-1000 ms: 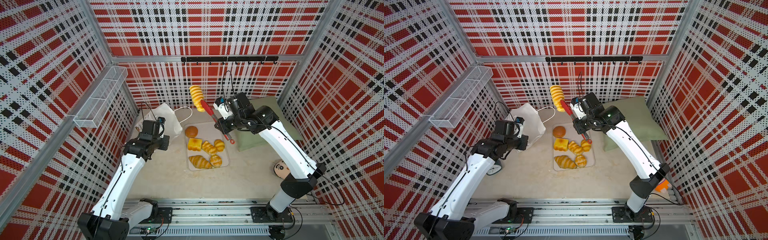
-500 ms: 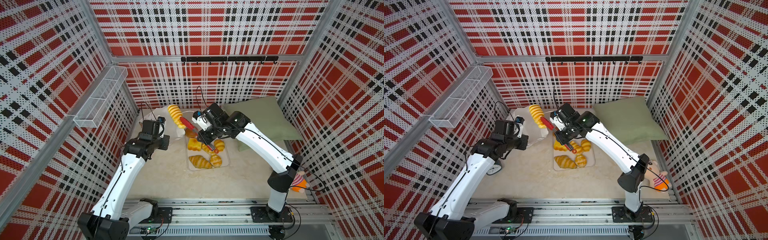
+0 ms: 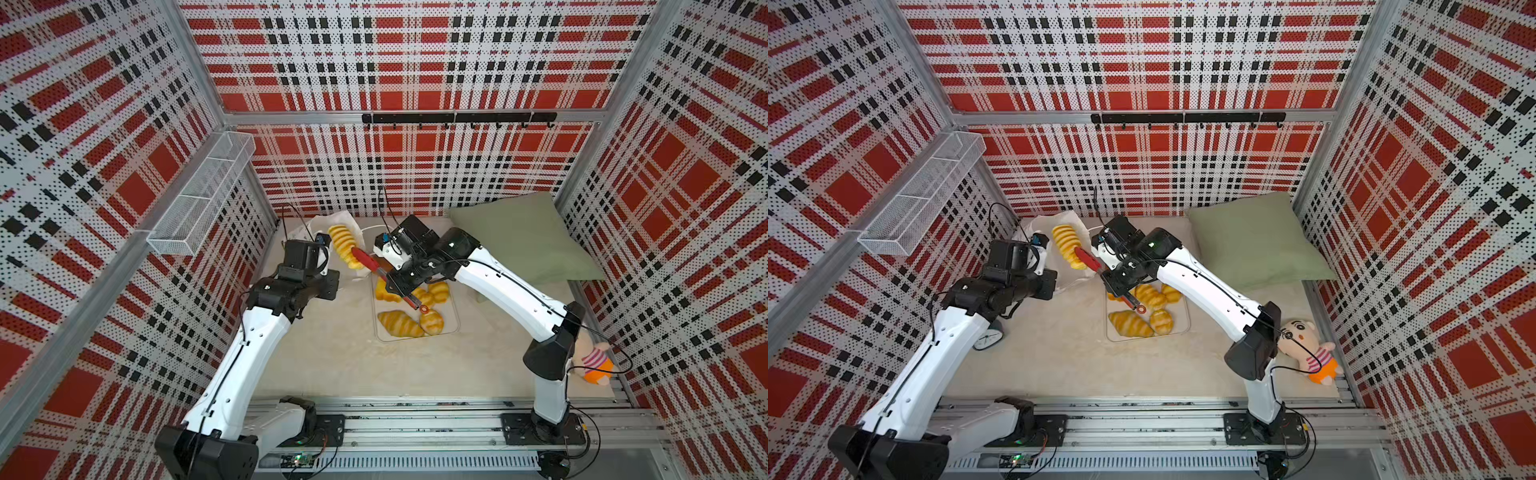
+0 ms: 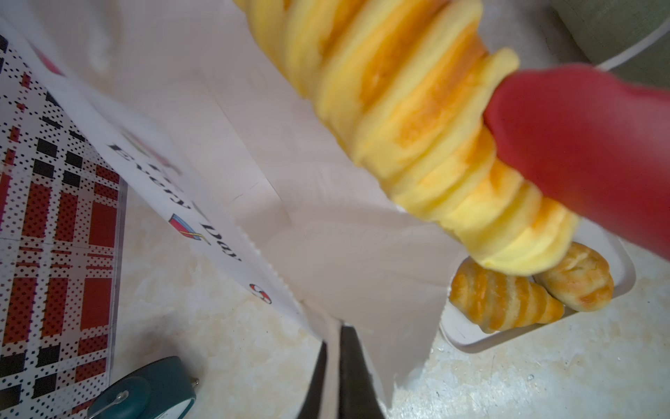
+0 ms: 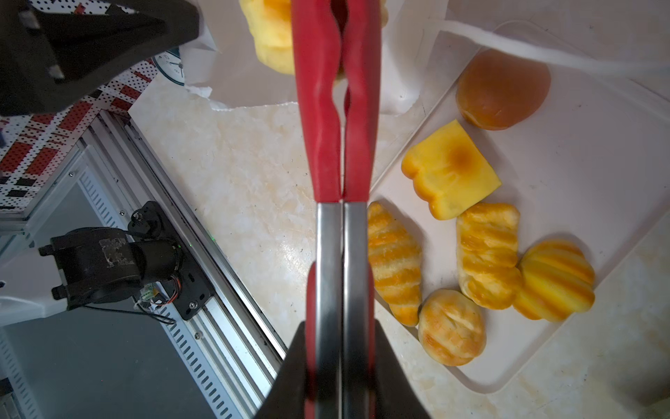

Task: Pack bread into a paper bag
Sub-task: Place the fake bread in the paper bag.

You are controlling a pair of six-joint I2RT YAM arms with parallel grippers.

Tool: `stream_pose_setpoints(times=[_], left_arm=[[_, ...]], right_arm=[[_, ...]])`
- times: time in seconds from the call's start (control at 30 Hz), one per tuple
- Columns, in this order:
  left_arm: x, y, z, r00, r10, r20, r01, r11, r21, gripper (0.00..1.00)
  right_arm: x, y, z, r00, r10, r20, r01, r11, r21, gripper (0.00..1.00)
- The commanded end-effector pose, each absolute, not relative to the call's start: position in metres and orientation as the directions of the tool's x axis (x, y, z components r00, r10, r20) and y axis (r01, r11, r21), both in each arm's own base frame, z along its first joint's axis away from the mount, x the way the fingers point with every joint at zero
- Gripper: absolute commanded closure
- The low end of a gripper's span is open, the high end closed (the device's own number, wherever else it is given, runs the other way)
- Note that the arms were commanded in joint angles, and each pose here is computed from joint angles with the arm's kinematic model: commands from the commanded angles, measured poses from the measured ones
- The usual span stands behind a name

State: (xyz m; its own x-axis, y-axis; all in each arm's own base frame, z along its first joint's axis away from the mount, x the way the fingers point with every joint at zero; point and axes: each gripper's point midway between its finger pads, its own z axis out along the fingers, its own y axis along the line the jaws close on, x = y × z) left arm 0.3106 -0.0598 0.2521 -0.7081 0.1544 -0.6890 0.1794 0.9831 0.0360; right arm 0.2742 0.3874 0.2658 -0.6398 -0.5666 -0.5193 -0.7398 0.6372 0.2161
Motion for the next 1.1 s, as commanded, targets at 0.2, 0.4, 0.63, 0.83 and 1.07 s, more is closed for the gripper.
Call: stream_pose_setpoints(times=[0.2,0.4,0.63,0.83,1.07], left_arm=[[0.317,-0.063,0.275,-0.658,0.131,-0.742,0.185,0.983,0.010,1.00],[0.319,-0.063,0.276,-0.656,0.127,-0.744,0.185,0.983,0.005,1.00],[0.321,-0.065,0.274,-0.661,0.127,-0.740,0.189,0.982,0.000,1.00],[0.329,-0.054,0.267,-0.684,0.092,-0.724,0.139,0.990,-0.006,1.00],[0.336,-0.056,0.260,-0.698,0.095,-0.709,0.144,0.990,-0.008,1.00]], right_arm=[[0.289,0.409,0.275,-0.625,-0.531,-0.572,-0.740,0.636,0.218,0.68],[0.289,0.405,0.283,-0.622,-0.526,-0.579,-0.737,0.643,0.208,0.63],[0.293,0.390,0.295,-0.619,-0.511,-0.597,-0.718,0.676,0.165,0.63],[0.278,0.383,0.323,-0.624,-0.469,-0.625,-0.720,0.657,0.226,0.62],[0.265,0.335,0.338,-0.627,-0.456,-0.632,-0.682,0.713,0.162,0.59]])
